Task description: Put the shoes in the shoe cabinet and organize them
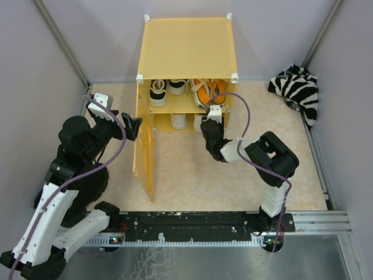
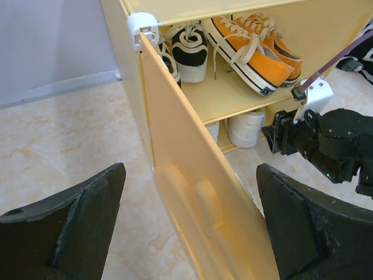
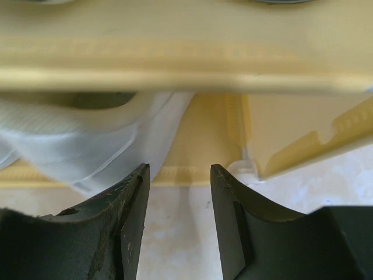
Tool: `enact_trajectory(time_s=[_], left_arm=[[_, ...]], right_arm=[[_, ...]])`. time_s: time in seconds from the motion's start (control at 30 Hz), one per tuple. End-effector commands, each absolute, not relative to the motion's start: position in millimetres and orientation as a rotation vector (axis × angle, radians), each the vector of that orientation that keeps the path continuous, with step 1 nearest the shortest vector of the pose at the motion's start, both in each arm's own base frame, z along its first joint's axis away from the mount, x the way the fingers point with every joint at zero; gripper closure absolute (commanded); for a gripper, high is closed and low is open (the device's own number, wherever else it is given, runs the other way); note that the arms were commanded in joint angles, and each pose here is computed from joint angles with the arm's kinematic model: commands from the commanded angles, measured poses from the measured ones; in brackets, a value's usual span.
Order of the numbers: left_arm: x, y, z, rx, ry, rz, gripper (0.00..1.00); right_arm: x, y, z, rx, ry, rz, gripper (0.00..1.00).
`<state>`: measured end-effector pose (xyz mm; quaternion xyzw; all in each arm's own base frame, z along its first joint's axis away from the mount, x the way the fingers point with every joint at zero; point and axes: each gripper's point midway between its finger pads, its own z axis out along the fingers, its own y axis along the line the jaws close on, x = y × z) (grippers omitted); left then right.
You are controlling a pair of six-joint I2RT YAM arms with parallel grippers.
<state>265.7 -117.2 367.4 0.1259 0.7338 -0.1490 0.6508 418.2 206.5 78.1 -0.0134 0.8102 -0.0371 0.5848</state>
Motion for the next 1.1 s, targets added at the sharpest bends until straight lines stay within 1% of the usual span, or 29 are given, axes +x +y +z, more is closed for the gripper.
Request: enact_trajectory(time_s=[0.0, 0.13, 0.23, 0.5, 0.63, 0.83, 0.97, 1.07], left_arm=[[264.0, -111.6, 344.2, 0.307, 1.75, -0.289, 0.01], [265.2, -113.0, 344.9, 0.303, 1.753, -0.296, 0.01], [264.0, -114.0, 350.0, 0.295, 1.746, -0.312, 0.02], [251.1, -106.6, 397.0, 0.21, 1.618, -0.359, 0.01], [246.5, -94.1, 409.4, 0.129, 1.583, -0.343, 0.02], [237.7, -75.5, 419.3, 0.001, 1.546, -0.332, 0.02], [242.4, -54.7, 395.8, -0.113, 1.653, -0.221, 0.03], [246.4, -50.0, 363.6, -0.16, 1.765, -0.166, 0.03]], right_arm=[[453.2, 192.2, 113.4, 0.112, 1.749, -0.072, 0.54], [456.0, 193.9, 107.2, 0.095, 1.767, -0.065, 0.54], [447.5, 196.4, 108.3, 0.083, 1.786, -0.031, 0.55], [392.7, 213.1, 141.3, -0.008, 1.785, 0.106, 0.55], [367.3, 217.1, 140.0, -0.065, 1.82, 0.155, 0.55], [333.0, 197.8, 133.4, -0.086, 1.882, 0.169, 0.55], [309.4, 174.3, 144.9, -0.073, 1.918, 0.148, 0.55], [293.1, 158.1, 176.0, -0.061, 1.9, 0.155, 0.54]])
